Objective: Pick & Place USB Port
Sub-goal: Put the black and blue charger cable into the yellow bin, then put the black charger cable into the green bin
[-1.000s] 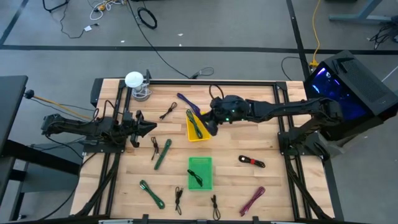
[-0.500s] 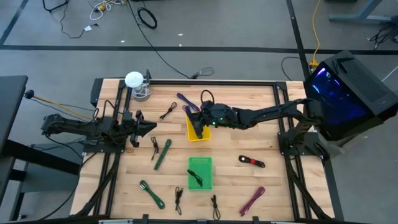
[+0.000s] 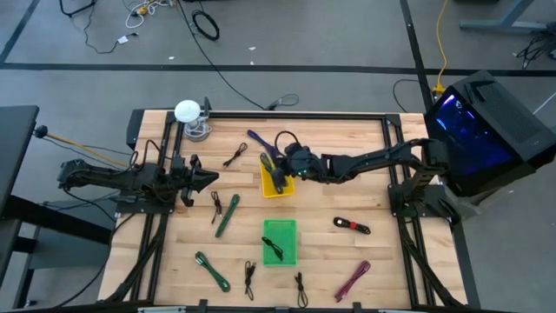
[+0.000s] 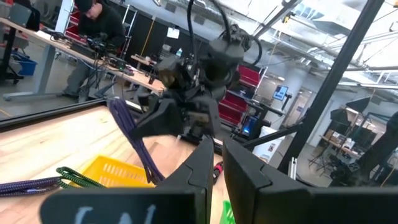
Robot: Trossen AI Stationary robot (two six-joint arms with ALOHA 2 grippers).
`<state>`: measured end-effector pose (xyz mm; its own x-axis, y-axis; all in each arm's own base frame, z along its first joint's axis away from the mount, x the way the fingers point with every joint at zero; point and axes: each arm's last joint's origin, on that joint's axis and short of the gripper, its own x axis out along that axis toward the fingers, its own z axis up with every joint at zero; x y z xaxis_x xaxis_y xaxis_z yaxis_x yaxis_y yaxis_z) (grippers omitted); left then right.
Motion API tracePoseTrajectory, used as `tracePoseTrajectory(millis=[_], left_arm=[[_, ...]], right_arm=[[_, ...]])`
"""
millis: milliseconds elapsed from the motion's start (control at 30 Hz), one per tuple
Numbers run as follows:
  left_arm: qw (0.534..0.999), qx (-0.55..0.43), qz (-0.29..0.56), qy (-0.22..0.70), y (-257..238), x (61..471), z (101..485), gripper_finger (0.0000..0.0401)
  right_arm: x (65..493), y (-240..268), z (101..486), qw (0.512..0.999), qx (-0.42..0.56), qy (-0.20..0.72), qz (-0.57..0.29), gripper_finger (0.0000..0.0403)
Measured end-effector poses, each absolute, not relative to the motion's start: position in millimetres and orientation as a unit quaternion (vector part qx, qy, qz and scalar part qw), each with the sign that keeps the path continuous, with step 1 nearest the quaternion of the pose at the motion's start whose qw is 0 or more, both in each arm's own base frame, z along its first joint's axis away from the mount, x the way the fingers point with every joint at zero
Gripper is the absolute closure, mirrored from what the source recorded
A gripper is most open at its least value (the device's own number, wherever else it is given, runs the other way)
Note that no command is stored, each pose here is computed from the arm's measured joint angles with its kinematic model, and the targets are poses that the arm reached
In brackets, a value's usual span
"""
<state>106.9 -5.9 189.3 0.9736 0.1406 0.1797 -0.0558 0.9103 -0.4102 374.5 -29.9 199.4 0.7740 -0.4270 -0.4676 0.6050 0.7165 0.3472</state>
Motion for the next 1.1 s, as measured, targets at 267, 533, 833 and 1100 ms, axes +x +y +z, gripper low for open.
tracePoseTrajectory(millis=[267, 533, 833, 1100], left_arm=[[0.972, -0.206, 0.05, -0.104, -5.9, 106.8, 189.5, 0.0362], [0.972, -0.206, 0.05, -0.104, -5.9, 106.8, 189.5, 0.0362], [0.972, -0.206, 0.05, -0.104, -5.9, 106.8, 189.5, 0.0362], [0.972, -0.206, 0.05, -0.104, -5.9, 106.8, 189.5, 0.0362]], right_arm=[[363.2, -25.2, 179.9, 0.9, 0.273, 0.163, -0.3, 0.0401], [362.9, -25.1, 176.3, 0.901, 0.277, 0.171, -0.288, 0.0379], [363.1, -26.3, 177.4, 0.9, 0.273, 0.162, -0.297, 0.031], [363.1, -29.6, 179.1, 0.909, 0.224, 0.159, -0.313, 0.0254]])
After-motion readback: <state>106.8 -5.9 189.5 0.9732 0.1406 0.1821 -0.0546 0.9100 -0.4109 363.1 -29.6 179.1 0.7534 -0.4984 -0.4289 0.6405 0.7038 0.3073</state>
